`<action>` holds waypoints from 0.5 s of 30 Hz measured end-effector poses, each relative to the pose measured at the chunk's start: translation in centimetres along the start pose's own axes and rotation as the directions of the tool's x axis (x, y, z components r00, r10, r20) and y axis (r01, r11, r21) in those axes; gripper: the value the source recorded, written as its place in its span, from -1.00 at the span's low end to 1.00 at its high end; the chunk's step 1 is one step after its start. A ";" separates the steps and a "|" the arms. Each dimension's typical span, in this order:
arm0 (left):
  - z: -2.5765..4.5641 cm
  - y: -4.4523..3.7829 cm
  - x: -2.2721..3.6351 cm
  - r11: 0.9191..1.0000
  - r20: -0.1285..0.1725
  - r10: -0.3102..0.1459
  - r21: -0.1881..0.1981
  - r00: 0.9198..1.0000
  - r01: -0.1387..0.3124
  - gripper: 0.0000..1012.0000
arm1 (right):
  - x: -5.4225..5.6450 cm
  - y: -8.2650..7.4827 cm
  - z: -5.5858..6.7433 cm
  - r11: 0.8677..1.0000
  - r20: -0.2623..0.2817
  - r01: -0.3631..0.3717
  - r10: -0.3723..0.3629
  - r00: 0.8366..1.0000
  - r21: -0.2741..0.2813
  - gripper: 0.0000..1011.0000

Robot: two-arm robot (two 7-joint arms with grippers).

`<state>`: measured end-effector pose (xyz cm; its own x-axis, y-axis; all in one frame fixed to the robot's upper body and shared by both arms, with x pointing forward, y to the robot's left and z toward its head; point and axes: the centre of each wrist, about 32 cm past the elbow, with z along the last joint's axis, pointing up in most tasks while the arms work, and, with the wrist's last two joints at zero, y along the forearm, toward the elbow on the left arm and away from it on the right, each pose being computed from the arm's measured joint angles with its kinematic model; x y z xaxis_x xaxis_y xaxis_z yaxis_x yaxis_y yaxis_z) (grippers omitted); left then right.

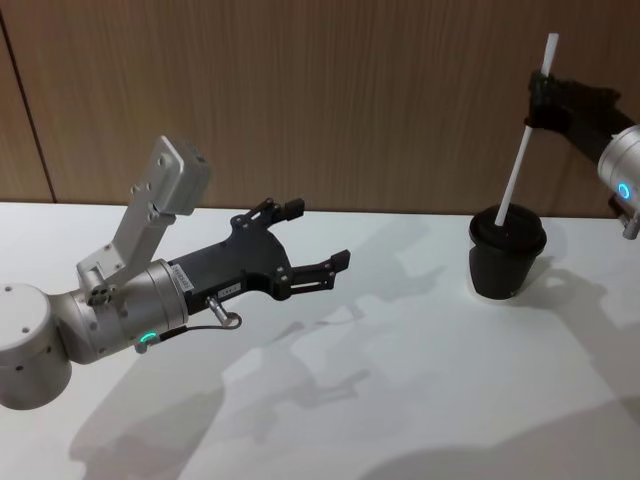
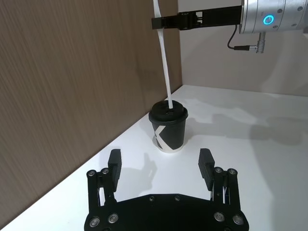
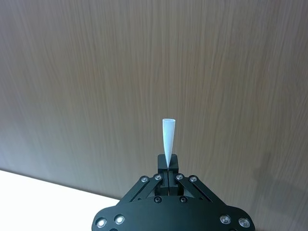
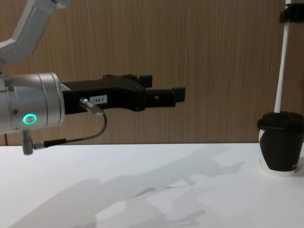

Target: Pick up the straw with one hand, pass it to the other hand, and insert it into the cup.

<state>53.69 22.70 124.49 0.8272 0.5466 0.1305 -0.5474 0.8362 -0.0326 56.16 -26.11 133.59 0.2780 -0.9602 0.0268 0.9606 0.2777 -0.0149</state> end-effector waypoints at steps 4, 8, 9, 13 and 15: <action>0.00 0.00 0.00 1.000 0.000 0.000 0.000 1.000 0.000 0.98 | 0.0 0.2 -0.3 1.000 0.012 0.005 -0.005 1.000 0.000 -0.99; 0.00 0.00 0.00 1.000 0.000 0.000 0.000 1.000 0.000 0.98 | 0.0 0.4 -0.5 1.000 0.021 0.006 -0.006 1.000 -0.001 -0.99; 0.00 0.00 0.00 1.000 0.000 0.000 0.000 1.000 0.000 0.98 | 0.0 0.4 -0.6 1.000 0.022 0.006 -0.006 1.000 -0.002 -0.99; 0.00 0.00 0.00 1.000 0.000 0.000 0.000 1.000 0.000 0.98 | 0.1 0.6 -0.9 1.000 0.032 0.007 -0.007 0.999 -0.003 -0.99; 0.00 0.00 0.00 1.000 0.000 0.000 0.000 1.000 0.000 0.98 | 0.1 0.7 -1.0 1.000 0.035 0.007 -0.007 0.999 -0.003 -0.99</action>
<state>53.69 22.70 124.49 0.8272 0.5466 0.1305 -0.5474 0.8362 -0.0326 56.86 -26.07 132.59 0.2713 -0.9605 0.0616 0.9625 0.2707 -0.0178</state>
